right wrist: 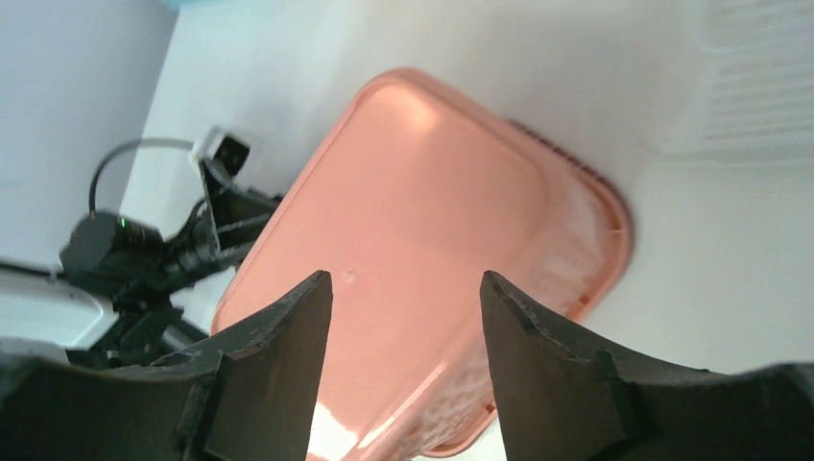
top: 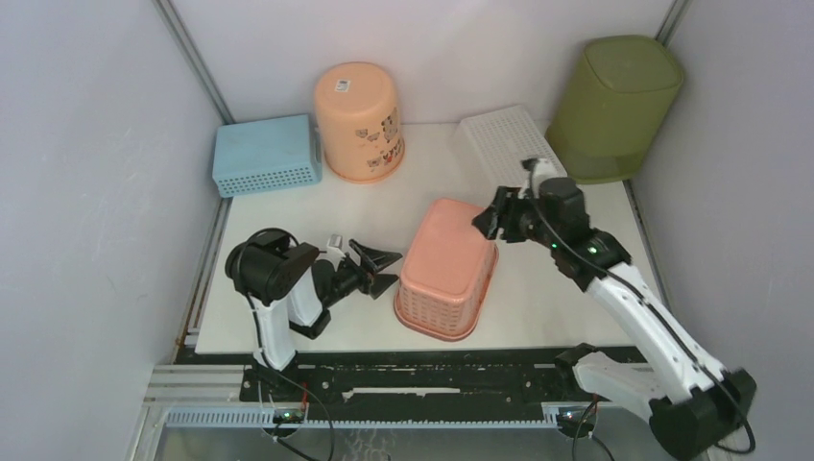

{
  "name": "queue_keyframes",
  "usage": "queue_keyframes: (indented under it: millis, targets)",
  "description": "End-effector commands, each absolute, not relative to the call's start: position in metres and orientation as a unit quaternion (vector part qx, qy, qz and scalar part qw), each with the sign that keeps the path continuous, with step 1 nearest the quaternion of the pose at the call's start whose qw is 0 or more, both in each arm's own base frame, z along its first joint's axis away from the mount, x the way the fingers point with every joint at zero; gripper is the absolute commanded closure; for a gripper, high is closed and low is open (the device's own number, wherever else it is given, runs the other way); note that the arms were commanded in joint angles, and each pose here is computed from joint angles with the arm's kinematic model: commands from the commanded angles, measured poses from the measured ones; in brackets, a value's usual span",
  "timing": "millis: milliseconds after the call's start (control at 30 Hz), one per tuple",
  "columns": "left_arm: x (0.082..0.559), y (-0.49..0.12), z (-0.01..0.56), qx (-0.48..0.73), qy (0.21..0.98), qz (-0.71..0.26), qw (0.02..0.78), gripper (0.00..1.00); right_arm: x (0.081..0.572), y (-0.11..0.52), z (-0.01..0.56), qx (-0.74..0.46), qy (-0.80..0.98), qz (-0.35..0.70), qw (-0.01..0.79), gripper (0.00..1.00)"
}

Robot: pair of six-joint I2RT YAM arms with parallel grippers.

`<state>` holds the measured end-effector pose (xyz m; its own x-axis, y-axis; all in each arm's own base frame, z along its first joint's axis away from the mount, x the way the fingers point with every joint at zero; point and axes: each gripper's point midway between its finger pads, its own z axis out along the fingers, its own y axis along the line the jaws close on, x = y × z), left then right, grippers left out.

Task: Turn the large container upside down
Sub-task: Turn the container upside down at the center of the board, then move the container to the center of the board.

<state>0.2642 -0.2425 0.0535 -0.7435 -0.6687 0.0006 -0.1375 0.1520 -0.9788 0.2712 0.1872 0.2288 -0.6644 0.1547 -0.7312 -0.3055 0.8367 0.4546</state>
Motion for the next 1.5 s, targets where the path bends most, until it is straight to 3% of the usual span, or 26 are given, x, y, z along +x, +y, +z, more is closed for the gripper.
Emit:
queue_keyframes:
  millis: [0,100,200,367,700,800,967,1467]
  targets:
    - [0.238,-0.207,-0.005,-0.284,0.792,-0.483,0.243,0.01,0.270,0.142,0.249,0.034,0.844,0.259,0.468,0.33]
    - [0.236,-0.199,-0.010,-0.281,0.801,-0.460,0.261,0.04,0.268,0.121,0.219,0.089,0.855,0.242,0.451,0.36]
    - [0.231,-0.194,-0.016,-0.280,0.811,-0.443,0.261,0.13,0.260,0.119,0.162,0.120,0.876,0.242,0.399,0.49]
    - [0.216,-0.185,-0.015,-0.279,0.816,-0.434,0.259,0.28,0.263,0.155,0.122,0.116,0.880,0.299,0.350,0.64]
    - [0.207,-0.197,0.010,-0.266,0.804,-0.477,0.237,0.30,0.313,0.201,0.091,0.118,0.886,0.317,0.318,0.64]
    - [0.230,-0.214,0.021,-0.240,0.805,-0.488,0.237,0.29,0.322,0.200,0.096,0.121,0.884,0.318,0.321,0.62]
    - [0.255,-0.219,0.026,-0.237,0.813,-0.470,0.249,0.29,0.333,0.194,0.124,0.085,0.878,0.313,0.353,0.50]
    - [0.394,-0.248,0.059,-0.192,0.822,-0.449,0.295,0.29,0.394,0.200,0.131,0.097,0.871,0.322,0.359,0.50]
